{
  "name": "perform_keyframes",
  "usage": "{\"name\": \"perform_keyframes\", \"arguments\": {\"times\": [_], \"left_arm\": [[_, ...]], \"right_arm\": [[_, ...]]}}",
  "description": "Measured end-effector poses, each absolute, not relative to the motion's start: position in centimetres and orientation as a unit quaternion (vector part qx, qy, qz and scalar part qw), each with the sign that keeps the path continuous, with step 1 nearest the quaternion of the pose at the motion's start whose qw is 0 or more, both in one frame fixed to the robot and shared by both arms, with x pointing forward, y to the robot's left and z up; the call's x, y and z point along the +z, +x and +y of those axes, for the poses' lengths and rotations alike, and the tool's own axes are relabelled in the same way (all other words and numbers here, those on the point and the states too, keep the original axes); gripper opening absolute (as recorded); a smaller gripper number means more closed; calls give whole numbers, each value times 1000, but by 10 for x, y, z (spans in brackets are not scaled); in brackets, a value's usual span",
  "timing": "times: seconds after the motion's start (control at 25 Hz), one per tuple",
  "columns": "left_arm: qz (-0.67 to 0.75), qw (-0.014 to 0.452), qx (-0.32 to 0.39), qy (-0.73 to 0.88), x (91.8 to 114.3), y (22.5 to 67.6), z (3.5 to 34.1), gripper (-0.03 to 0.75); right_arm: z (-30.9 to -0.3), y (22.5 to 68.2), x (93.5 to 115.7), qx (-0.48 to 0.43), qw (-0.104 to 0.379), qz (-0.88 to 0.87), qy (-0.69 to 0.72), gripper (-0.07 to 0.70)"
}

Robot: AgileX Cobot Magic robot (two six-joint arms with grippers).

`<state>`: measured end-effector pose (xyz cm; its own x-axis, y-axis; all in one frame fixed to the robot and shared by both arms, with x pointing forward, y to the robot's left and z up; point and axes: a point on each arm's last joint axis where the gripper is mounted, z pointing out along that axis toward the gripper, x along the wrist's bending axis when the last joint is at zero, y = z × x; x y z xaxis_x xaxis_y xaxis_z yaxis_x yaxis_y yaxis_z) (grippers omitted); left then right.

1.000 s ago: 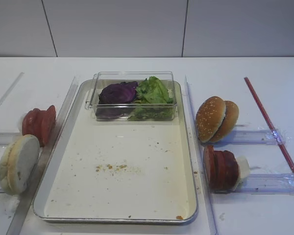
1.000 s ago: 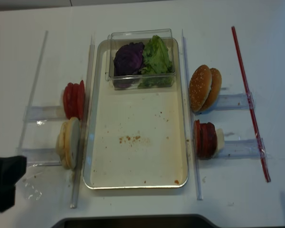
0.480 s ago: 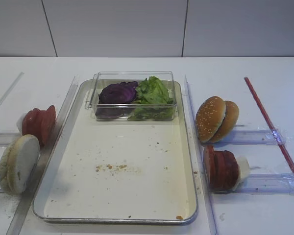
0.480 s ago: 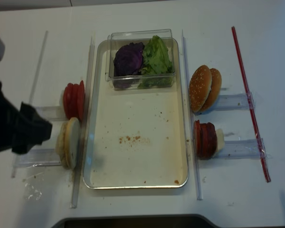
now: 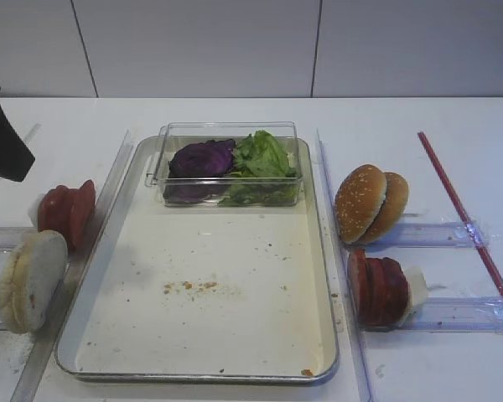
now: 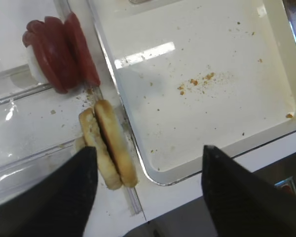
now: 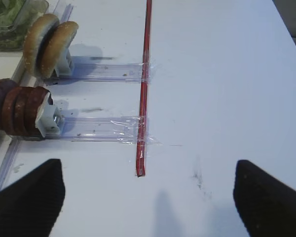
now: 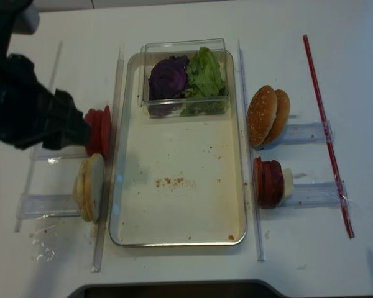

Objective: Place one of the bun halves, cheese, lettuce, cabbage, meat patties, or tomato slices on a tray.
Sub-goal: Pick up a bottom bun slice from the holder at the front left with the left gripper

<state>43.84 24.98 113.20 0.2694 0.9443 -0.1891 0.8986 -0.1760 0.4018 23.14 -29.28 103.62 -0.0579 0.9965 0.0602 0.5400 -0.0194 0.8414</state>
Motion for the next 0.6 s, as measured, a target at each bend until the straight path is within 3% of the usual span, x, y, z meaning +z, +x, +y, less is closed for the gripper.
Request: {"name": "perform_keyframes", "arguments": {"times": [0.16, 0.4, 0.6], "left_arm": [[588, 202, 39, 782, 1123, 452, 238, 407], [609, 136, 64, 779, 1108, 462, 228, 407], [644, 125, 53, 753, 1101, 468, 226, 406]], "right_arm": [[-293, 231, 1036, 367, 311, 628, 612, 692], [-293, 231, 1036, 367, 311, 628, 612, 692], [-293, 231, 1036, 367, 311, 628, 612, 692]]}}
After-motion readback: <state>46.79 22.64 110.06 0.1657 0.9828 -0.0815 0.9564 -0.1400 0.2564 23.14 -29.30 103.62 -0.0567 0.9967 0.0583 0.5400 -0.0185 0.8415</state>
